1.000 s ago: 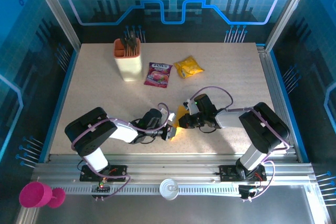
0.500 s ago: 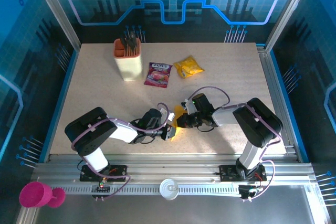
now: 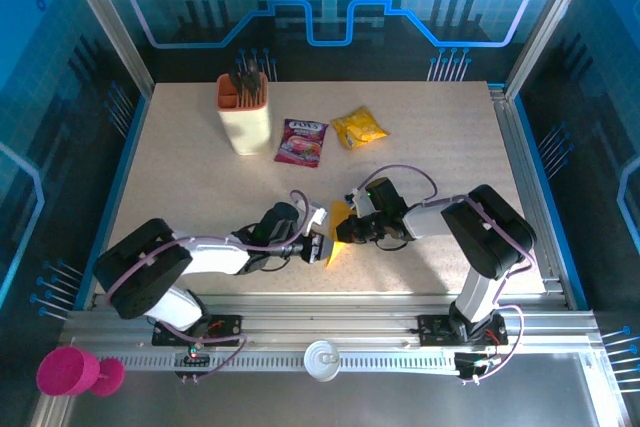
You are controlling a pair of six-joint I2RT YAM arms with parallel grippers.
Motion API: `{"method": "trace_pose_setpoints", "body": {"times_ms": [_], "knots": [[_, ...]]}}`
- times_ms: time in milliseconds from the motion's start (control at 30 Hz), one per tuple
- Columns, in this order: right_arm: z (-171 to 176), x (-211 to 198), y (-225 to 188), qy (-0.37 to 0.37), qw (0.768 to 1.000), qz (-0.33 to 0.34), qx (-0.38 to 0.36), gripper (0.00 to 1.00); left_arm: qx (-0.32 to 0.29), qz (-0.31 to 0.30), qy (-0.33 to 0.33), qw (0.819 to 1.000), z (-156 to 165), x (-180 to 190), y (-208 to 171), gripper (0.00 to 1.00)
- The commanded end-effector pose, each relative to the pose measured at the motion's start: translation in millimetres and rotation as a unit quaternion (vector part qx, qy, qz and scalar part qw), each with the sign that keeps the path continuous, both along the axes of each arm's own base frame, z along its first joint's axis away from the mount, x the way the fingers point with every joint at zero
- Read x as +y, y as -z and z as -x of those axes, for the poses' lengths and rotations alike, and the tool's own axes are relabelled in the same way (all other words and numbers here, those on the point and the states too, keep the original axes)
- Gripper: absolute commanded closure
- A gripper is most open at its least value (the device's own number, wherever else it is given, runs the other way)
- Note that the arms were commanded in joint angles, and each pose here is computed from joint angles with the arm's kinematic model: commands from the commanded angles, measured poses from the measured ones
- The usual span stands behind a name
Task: Fold a paper plane with a square sheet of paper (pick it up from the middle)
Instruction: Fold the wing for the fifth time at the center of the table.
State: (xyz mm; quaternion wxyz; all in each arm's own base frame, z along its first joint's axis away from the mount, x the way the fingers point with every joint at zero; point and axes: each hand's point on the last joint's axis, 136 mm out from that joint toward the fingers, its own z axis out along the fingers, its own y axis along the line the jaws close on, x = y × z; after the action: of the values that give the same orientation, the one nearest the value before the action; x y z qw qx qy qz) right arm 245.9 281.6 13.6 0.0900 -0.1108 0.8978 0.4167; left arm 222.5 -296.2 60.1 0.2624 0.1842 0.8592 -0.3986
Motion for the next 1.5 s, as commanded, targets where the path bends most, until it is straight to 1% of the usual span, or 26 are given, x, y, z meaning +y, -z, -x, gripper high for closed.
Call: {"method": "trace_pose_setpoints", "body": {"times_ms": [0, 33, 67, 333, 467, 600, 833, 1000, 1200, 1467], "knots": [[17, -18, 43, 0.014, 0.997, 0.065, 0.047, 1.0, -0.003, -0.017, 0.016, 1.0, 0, 0, -7, 0.9], [17, -18, 44, 0.015, 0.997, 0.066, 0.049, 1.0, -0.002, -0.018, 0.023, 1.0, 1, -2, -8, 0.97], [17, -19, 45, 0.014, 0.996, 0.068, 0.051, 1.0, 0.001, -0.019, 0.03, 0.999, 3, -4, -8, 1.0], [21, -22, 54, 0.019, 0.994, 0.078, 0.068, 1.0, 0.011, -0.023, 0.085, 0.996, 19, -28, -4, 1.0], [22, -22, 55, 0.019, 0.994, 0.077, 0.07, 1.0, 0.014, -0.033, 0.094, 0.995, 21, -33, 4, 1.0], [23, -21, 54, 0.017, 0.994, 0.076, 0.072, 1.0, 0.009, -0.045, 0.091, 0.995, 15, -34, 11, 1.0], [24, -22, 55, 0.017, 0.994, 0.078, 0.074, 1.0, -0.001, -0.074, 0.074, 0.994, 5, -29, 26, 1.0], [25, -23, 56, 0.017, 0.994, 0.082, 0.077, 1.0, 0.009, -0.092, 0.068, 0.993, 7, -21, 41, 1.0], [25, -24, 59, 0.021, 0.992, 0.089, 0.083, 1.0, 0.028, -0.098, 0.062, 0.993, 18, -11, 54, 1.0], [26, -28, 67, 0.03, 0.989, 0.104, 0.097, 1.0, 0.057, -0.101, 0.063, 0.991, 47, 0, 63, 1.0]]}}
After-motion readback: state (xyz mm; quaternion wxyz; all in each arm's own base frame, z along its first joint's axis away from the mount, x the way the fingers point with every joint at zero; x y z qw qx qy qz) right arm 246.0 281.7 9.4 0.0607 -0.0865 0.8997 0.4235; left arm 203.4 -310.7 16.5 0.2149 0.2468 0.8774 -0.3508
